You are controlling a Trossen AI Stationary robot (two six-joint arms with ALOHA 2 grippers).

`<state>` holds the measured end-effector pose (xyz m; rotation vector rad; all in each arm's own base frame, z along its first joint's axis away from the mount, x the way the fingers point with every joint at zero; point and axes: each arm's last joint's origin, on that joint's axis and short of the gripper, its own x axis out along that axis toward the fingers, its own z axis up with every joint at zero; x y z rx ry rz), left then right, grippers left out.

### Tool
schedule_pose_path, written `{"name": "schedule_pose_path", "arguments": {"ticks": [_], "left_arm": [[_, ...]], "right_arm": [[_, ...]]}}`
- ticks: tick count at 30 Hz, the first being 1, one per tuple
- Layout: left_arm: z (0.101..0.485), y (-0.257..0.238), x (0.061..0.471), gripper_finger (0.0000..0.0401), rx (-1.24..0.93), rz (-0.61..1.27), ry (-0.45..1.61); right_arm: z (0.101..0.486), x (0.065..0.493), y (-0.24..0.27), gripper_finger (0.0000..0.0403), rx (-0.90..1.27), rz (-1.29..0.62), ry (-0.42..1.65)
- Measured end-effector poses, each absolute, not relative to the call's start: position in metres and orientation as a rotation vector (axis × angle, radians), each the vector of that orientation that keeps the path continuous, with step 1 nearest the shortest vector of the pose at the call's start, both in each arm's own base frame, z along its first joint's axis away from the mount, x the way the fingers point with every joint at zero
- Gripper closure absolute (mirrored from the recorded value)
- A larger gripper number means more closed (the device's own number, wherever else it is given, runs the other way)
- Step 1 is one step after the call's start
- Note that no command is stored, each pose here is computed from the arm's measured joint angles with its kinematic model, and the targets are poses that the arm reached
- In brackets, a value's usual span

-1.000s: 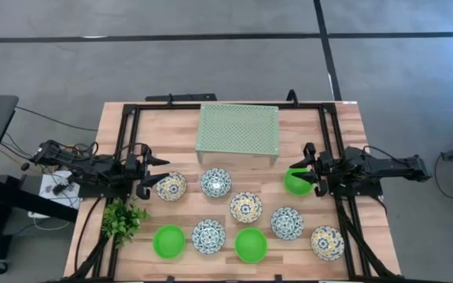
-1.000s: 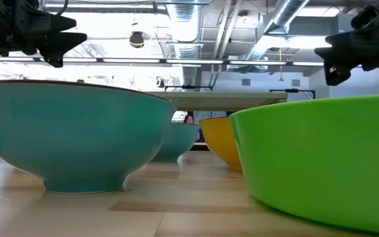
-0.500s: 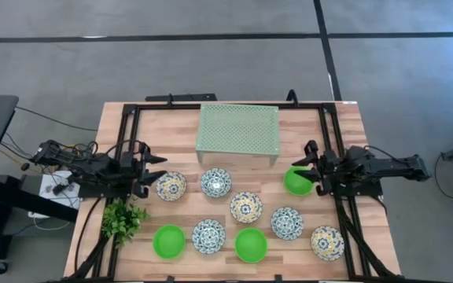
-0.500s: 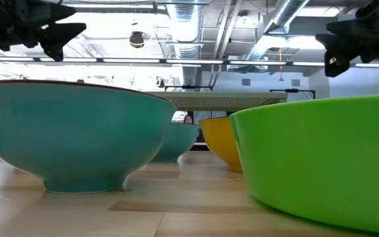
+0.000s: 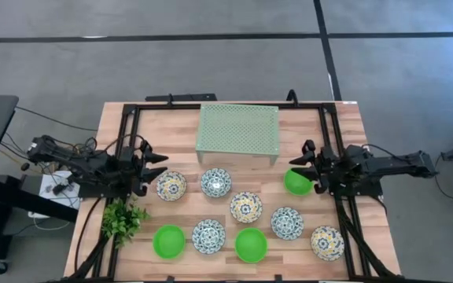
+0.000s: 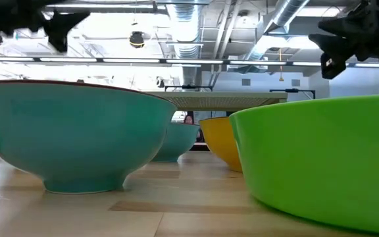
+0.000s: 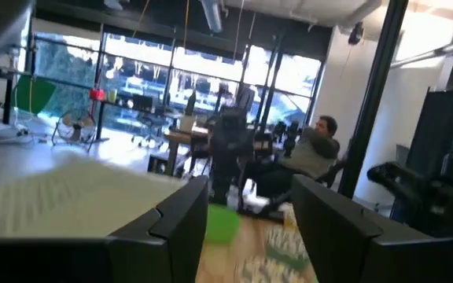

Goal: Pick & Place Mini bowls
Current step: Put the top yellow patterned bowl on the shelf

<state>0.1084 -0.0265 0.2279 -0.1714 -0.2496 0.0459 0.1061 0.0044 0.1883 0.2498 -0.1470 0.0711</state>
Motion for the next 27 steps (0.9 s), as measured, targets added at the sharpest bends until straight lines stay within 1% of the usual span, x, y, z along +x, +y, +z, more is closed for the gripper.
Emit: {"name": "schedule_pose_path", "arguments": {"ticks": [2,4,7,11,15,17,22,24,27], "left_arm": [[0.246,-0.029,0.115,0.0233,-0.140,0.049,-0.215],[0.259,-0.032,0.125,0.0244,-0.104,0.052,-0.115],[0.274,-0.037,0.140,0.0255,-0.052,0.077,0.099],[0.276,-0.042,0.156,0.0259,0.025,0.127,0.408],[0.270,-0.038,0.169,0.0241,-0.007,0.220,0.594],[0.262,-0.033,0.172,0.0223,-0.021,0.271,0.678],[0.241,-0.015,0.177,0.0179,-0.051,0.325,0.896],[0.234,-0.008,0.179,0.0170,-0.065,0.347,0.973],[0.222,0.002,0.182,0.0166,-0.098,0.375,1.061]], "right_arm": [[0.191,0.110,0.005,0.0281,0.266,0.072,-0.134],[0.190,0.115,0.005,0.0281,0.283,0.069,-0.097],[0.195,0.123,0.005,0.0281,0.291,0.066,-0.060],[0.201,0.132,0.006,0.0281,0.290,0.069,-0.012],[0.202,0.141,0.007,0.0281,0.290,0.072,0.038],[0.202,0.144,0.009,0.0281,0.289,0.076,0.057],[0.204,0.153,0.012,0.0281,0.288,0.086,0.102],[0.204,0.157,0.013,0.0280,0.287,0.088,0.116],[0.203,0.160,0.013,0.0280,0.286,0.088,0.139]]}}
